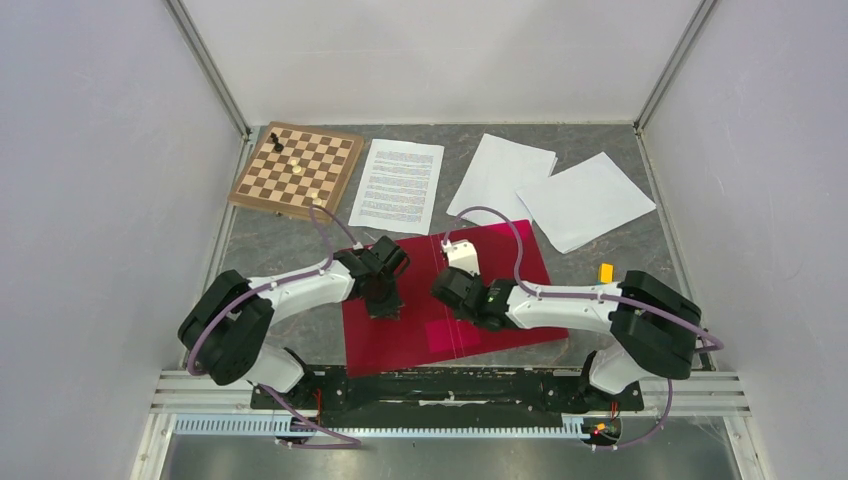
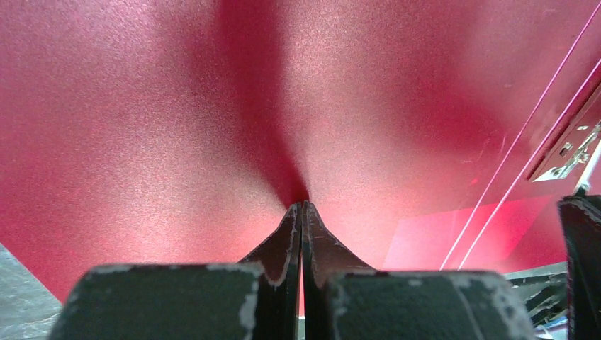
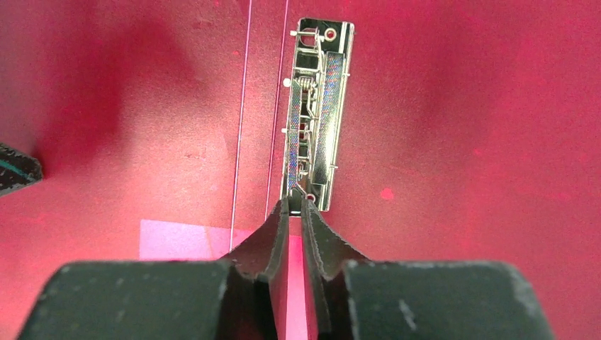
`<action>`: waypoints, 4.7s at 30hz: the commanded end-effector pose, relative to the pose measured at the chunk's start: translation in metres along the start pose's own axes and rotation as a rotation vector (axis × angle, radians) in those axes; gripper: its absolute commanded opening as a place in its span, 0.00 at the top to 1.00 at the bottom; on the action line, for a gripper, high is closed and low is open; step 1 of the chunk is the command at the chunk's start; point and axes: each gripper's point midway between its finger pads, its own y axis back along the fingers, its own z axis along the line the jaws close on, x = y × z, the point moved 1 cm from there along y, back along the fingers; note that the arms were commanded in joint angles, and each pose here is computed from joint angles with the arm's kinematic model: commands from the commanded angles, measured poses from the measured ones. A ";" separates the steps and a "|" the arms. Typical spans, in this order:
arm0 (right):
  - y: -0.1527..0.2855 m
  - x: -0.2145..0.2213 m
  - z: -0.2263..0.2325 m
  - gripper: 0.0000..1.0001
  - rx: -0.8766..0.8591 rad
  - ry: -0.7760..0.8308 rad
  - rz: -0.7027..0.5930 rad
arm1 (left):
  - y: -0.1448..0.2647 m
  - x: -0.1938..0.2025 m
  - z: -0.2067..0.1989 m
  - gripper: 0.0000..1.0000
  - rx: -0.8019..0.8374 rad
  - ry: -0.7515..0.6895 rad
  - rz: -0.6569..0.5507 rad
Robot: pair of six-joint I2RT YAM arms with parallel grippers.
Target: Put the files into the folder
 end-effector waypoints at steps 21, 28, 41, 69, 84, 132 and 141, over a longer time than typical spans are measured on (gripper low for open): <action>0.017 -0.076 -0.052 0.56 -0.069 -0.076 -0.122 | 0.060 -0.060 -0.072 0.77 0.157 -0.432 -0.101; 0.012 -0.088 -0.072 0.47 -0.060 -0.180 -0.168 | 0.071 -0.097 -0.105 0.69 0.163 -0.329 -0.210; -0.002 -0.110 -0.218 0.04 0.105 -0.736 -0.300 | 0.061 -0.204 -0.244 0.45 0.470 -0.373 -0.294; -0.038 -0.037 -0.268 0.22 0.151 -1.207 -0.276 | -0.005 -0.242 -0.417 0.45 1.094 -0.199 -0.438; -0.056 -0.024 -0.270 0.38 0.179 -1.237 -0.219 | -0.100 -0.236 -0.404 0.53 0.889 -0.024 -0.412; -0.064 0.001 -0.275 0.61 0.221 -1.225 -0.181 | -0.104 -0.233 -0.395 0.57 0.807 -0.060 -0.405; -0.071 -0.003 -0.280 0.70 0.235 -1.213 -0.177 | -0.102 -0.233 -0.396 0.57 0.809 -0.065 -0.408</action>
